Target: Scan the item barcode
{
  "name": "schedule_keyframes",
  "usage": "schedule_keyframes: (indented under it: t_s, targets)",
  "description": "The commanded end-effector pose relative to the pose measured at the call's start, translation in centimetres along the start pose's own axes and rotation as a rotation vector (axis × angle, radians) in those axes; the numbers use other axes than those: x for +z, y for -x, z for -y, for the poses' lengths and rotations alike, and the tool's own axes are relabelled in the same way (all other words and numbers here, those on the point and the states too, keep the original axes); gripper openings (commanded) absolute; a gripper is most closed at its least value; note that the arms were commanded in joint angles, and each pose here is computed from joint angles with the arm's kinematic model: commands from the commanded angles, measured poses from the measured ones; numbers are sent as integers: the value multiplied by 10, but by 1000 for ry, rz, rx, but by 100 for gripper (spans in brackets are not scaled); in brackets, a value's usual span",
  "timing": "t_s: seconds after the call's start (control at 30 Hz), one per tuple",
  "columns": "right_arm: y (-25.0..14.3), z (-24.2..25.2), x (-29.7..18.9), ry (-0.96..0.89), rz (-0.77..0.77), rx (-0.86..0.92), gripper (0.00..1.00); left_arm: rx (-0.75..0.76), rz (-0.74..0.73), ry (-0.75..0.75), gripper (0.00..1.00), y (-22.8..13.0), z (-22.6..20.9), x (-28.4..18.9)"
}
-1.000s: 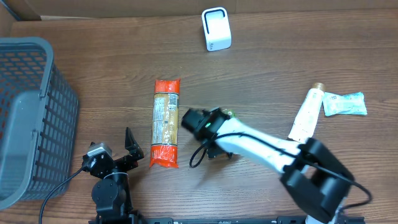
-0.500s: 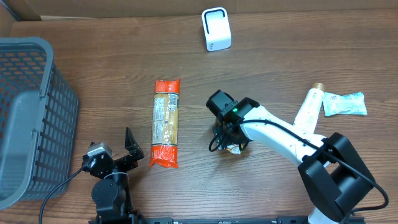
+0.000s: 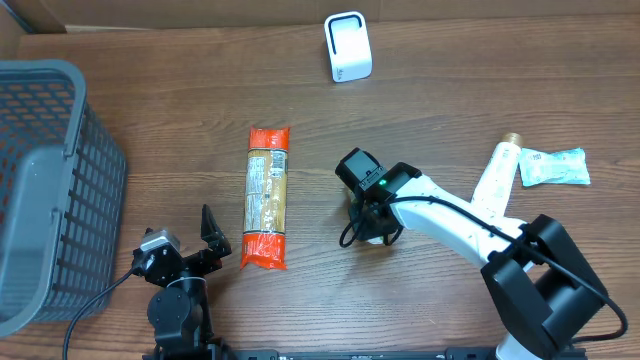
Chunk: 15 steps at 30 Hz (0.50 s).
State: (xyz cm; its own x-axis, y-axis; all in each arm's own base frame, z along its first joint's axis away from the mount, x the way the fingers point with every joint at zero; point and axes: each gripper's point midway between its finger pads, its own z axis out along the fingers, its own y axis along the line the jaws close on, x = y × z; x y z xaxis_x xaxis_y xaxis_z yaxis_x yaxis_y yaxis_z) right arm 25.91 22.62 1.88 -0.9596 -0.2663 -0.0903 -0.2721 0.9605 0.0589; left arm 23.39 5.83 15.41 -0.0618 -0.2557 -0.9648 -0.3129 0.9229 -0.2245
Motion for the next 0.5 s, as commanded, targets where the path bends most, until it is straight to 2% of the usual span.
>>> schedule_keyframes:
  t_s: [0.0,0.13,0.23,0.33,0.37,0.47]
  targets:
    - [6,-30,-11,173,-18,3,4,16,11,6,100,2,-1,-1]
    - [19,-51,-47,367,23,-36,4,16,11,6,100,2,-1,-1]
    - [36,-64,-96,580,109,-76,4,16,11,6,100,2,-1,-1]
    - [51,-61,-143,753,204,-81,4,16,11,6,100,2,-1,-1]
    - [59,-55,-171,862,259,-84,4,16,11,6,100,2,-1,-1]
    - [64,-47,-212,1049,318,-118,4,16,11,6,100,2,-1,-1]
